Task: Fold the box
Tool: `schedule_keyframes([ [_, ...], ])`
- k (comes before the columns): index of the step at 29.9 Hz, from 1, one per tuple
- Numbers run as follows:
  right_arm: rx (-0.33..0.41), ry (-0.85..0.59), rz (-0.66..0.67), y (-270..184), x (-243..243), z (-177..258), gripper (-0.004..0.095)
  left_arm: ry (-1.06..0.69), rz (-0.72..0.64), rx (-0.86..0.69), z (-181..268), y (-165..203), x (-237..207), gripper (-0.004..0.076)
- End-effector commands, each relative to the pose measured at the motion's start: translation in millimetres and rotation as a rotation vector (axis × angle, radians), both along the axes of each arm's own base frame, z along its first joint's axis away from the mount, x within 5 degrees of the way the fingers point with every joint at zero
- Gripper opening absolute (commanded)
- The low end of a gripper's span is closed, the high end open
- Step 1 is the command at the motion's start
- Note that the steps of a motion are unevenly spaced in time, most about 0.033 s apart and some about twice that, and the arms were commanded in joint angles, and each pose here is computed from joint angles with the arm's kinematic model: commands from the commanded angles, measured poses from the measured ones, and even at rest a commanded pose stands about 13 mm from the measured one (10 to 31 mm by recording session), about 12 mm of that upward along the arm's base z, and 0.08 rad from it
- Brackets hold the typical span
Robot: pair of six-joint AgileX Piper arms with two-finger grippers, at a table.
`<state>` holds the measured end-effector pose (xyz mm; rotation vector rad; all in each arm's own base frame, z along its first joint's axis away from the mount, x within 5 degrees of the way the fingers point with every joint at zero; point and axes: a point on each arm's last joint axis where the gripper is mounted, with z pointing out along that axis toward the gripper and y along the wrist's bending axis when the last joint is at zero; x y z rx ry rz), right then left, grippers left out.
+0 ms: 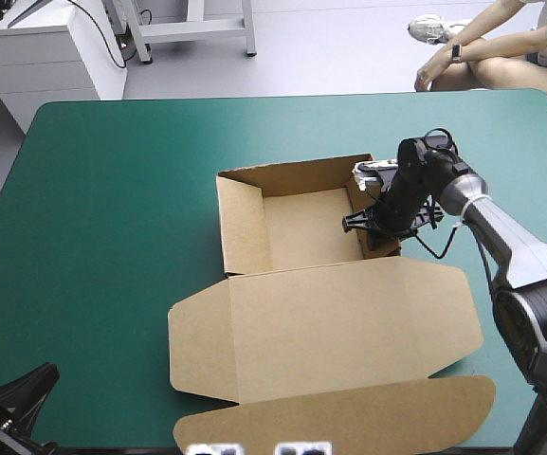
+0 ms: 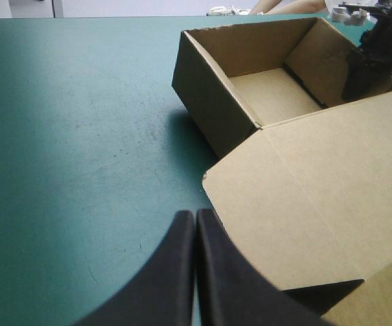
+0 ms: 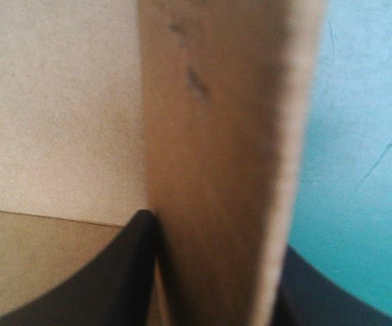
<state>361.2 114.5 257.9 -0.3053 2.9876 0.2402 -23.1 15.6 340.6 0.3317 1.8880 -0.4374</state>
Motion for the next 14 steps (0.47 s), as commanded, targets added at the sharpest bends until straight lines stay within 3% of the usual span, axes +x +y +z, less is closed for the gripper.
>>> schedule_keyframes([
  [1, 0.019, -0.054, 0.008, -1, -3, 21, -0.0018, -0.069, -0.005, -0.02, 13, -3, 5, -0.0008],
  [8, 0.004, -0.078, 0.049, -7, -2, 40, -0.002, -0.071, -0.01, -0.003, 12, -3, 5, -0.0008],
  [14, 0.042, -0.307, -0.049, -47, 10, 108, -0.0019, -0.064, -0.014, -0.004, 11, -3, 5, -0.0008],
])
